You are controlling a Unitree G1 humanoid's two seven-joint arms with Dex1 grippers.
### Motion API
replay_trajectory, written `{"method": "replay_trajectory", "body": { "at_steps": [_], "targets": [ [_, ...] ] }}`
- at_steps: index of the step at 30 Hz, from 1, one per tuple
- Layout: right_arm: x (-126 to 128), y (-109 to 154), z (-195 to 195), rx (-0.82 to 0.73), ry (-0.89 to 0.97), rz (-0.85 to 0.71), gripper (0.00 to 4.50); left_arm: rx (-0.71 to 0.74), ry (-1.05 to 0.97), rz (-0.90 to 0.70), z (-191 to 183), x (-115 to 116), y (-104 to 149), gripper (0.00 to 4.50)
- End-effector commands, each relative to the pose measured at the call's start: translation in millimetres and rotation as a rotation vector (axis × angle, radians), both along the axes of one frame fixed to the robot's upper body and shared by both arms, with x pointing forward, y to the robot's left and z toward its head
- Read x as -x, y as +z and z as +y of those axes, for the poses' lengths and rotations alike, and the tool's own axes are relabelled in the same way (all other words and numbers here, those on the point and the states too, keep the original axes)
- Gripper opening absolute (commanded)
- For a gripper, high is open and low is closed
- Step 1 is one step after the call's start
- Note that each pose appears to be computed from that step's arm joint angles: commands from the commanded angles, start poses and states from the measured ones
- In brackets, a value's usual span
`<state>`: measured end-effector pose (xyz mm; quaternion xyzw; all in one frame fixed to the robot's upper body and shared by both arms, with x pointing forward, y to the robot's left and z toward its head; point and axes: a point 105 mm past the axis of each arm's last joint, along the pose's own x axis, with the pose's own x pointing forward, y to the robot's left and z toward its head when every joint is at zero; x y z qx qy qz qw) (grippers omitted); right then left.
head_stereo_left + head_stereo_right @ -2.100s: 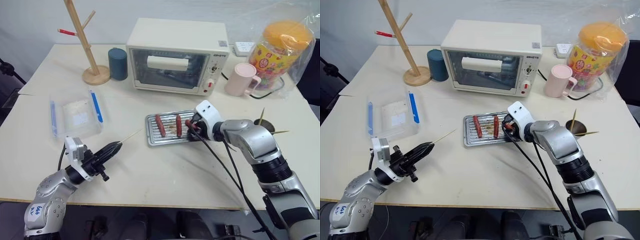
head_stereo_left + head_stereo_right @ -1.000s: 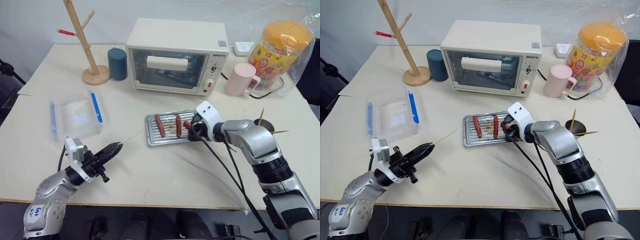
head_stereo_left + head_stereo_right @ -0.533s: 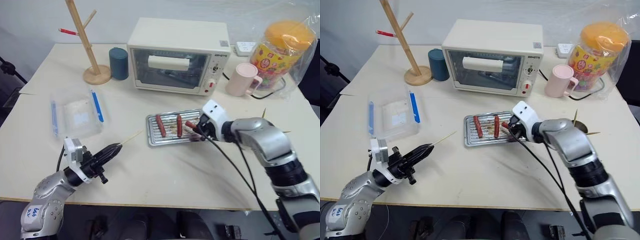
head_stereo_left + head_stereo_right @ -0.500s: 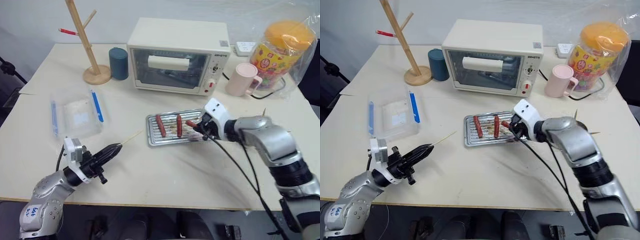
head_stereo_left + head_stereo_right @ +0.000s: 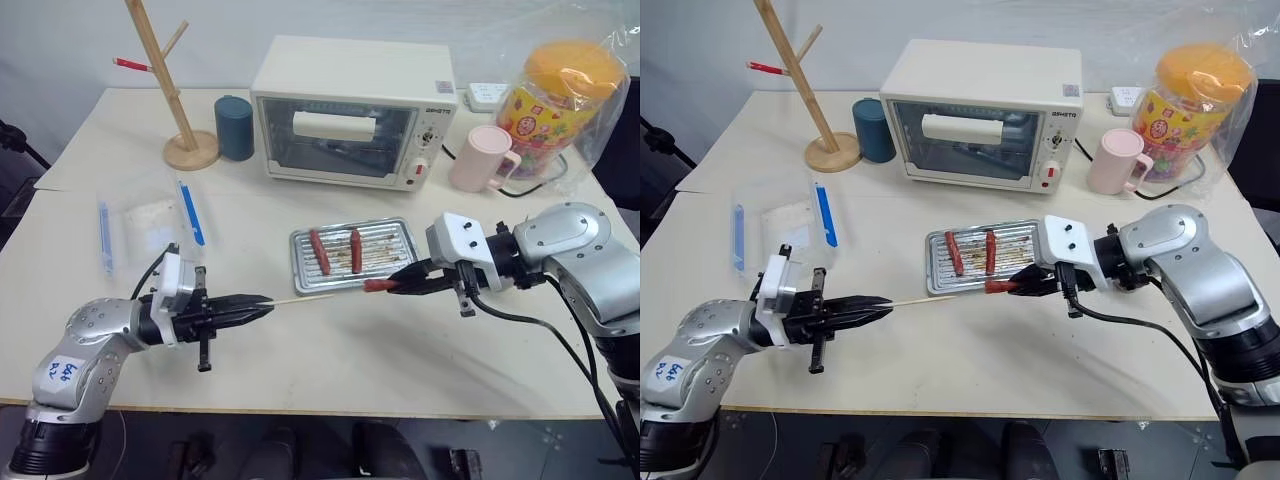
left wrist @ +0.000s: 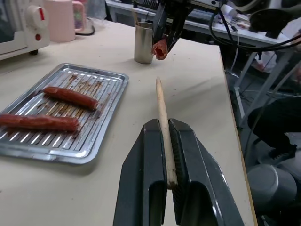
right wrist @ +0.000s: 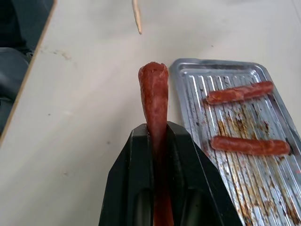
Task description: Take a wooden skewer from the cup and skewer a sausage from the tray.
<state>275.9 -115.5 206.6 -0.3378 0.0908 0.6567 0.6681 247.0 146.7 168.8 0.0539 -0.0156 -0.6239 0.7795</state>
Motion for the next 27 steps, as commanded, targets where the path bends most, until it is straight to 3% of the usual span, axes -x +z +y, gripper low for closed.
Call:
{"method": "replay_trajectory", "body": {
  "at_steps": [1, 27],
  "targets": [
    [7, 7, 9, -0.004, 0.039, -0.022, 0.22, 0.002, -0.022, -0.004, -4, 1, 0, 0.0],
    [8, -2, 22, -0.008, 0.021, 0.002, 0.22, 0.041, -0.049, -0.001, -19, -2, 3, 0.0]
  ]
}}
